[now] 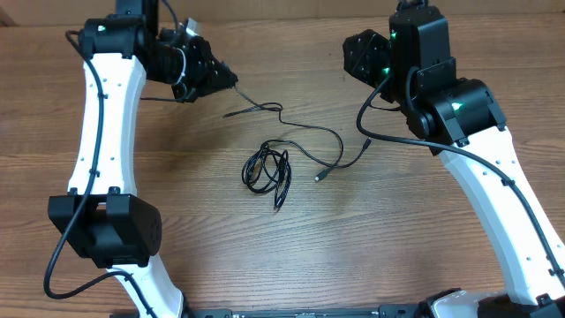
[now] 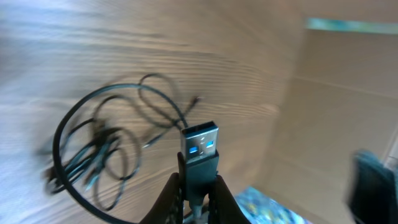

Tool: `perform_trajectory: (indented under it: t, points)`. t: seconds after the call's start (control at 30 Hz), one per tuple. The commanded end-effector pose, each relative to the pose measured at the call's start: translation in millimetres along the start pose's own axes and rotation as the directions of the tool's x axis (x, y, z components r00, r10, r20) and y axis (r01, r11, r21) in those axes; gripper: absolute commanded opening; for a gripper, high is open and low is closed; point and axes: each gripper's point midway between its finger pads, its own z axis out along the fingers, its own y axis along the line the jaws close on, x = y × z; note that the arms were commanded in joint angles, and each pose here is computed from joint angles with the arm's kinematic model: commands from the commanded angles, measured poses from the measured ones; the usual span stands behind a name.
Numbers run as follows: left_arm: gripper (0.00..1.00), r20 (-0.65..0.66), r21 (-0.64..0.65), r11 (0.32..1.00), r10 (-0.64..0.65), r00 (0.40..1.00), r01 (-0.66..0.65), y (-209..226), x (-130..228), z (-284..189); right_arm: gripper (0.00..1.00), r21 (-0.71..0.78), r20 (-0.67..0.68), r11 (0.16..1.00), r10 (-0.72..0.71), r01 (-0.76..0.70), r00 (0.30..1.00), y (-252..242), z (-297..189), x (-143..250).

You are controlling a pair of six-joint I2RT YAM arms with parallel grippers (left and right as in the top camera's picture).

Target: Untangle cables

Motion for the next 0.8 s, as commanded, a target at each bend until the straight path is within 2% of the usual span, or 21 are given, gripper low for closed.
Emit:
perform_trajectory:
  t: [0.0, 0.1, 0.17, 0.27, 0.43, 0.63, 0.77]
  points:
    - [0.04, -0.012, 0.275, 0.948, 0.171, 0.985, -0.161, -64, 18, -29, 0.6, -0.035, 0.01, 0.999, -0.018, 0.018, 1.0, 8, -12, -3]
    - [0.04, 0.002, 0.435, 0.869, 0.259, 0.966, -0.234, -103, 27, -46, 0.74, -0.113, -0.051, 0.993, -0.045, 0.039, 0.998, 21, -13, 8]
    - [0.04, 0.013, 0.487, 0.84, 0.265, 0.964, -0.238, -122, 27, -56, 0.8, -0.201, -0.08, 0.973, -0.135, 0.116, 0.988, 36, -16, 16]
    - [0.04, 0.051, 0.51, 0.828, 0.243, 0.969, -0.234, -140, 18, -67, 0.9, -0.332, -0.098, 0.915, -0.273, 0.228, 0.957, 57, -22, 29]
    - [0.04, -0.011, 0.559, 0.821, 0.151, 0.989, -0.119, -160, 17, -75, 0.99, -0.414, -0.081, 0.842, -0.412, 0.346, 0.908, 66, -27, 39]
    - [0.04, -0.062, 0.577, 0.813, 0.129, 0.99, -0.07, -181, 28, -67, 1.0, -0.493, -0.03, 0.744, -0.532, 0.45, 0.847, 80, -34, 50]
    - [0.04, -0.115, 0.579, 0.815, 0.11, 0.987, -0.023, -187, 37, -62, 1.0, -0.462, 0.014, 0.744, -0.538, 0.482, 0.843, 82, -31, 42]
